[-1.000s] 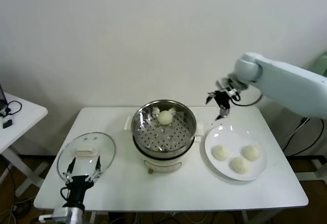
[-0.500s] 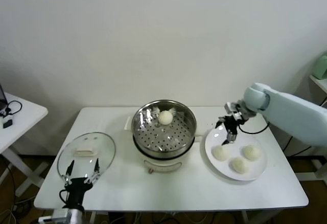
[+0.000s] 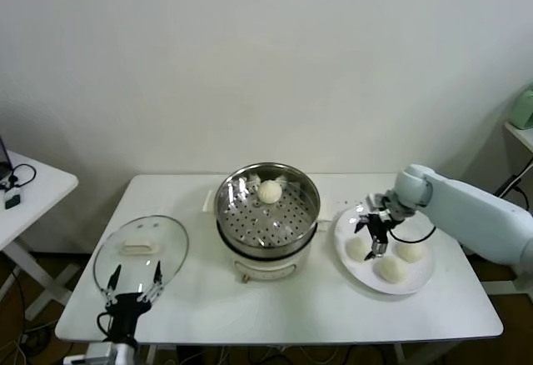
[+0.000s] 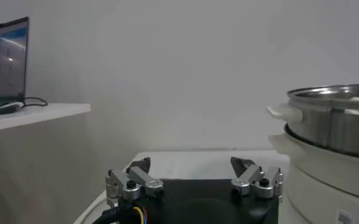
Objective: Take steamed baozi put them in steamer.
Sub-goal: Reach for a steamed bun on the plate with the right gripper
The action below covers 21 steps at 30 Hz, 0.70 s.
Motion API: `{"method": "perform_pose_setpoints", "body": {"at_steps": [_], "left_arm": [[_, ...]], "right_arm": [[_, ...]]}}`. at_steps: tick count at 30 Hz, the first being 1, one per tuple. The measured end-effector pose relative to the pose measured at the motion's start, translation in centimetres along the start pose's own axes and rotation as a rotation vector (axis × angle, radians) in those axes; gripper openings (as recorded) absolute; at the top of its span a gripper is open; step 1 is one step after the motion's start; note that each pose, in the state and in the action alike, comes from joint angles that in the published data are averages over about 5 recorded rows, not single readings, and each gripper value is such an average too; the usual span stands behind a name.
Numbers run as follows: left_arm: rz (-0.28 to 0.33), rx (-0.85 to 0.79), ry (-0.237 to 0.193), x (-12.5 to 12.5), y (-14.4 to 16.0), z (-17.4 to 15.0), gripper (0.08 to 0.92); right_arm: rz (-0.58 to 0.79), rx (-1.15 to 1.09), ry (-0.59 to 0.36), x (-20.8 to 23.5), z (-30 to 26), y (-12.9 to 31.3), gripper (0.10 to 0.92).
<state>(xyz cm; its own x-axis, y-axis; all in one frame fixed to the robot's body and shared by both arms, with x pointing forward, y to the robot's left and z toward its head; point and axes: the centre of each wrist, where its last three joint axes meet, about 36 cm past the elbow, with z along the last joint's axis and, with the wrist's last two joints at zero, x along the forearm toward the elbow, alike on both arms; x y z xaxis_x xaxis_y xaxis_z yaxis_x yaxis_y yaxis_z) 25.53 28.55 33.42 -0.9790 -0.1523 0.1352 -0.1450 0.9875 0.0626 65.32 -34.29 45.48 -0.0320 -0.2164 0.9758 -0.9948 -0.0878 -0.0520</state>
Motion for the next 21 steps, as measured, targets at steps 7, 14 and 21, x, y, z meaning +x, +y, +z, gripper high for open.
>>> {"method": "perform_pose_setpoints", "body": {"at_steps": [7, 14, 21], "left_arm": [[-0.003, 0.000, 0.004, 0.0, 0.1, 0.2, 0.823], [-0.003, 0.001, 0.007, 0.0, 0.1, 0.3, 0.823], [-0.005, 0.001, 0.008, 0.0, 0.1, 0.4, 0.823]], "right_arm": [[0.002, -0.012, 0.008, -1.0, 0.3, -0.4, 0.823], [0.004, -0.025, 0.012, -1.4, 0.5, -0.7, 0.820], [0.006, -0.030, 0.011, -1.6, 0.7, -0.8, 0.769]]}}
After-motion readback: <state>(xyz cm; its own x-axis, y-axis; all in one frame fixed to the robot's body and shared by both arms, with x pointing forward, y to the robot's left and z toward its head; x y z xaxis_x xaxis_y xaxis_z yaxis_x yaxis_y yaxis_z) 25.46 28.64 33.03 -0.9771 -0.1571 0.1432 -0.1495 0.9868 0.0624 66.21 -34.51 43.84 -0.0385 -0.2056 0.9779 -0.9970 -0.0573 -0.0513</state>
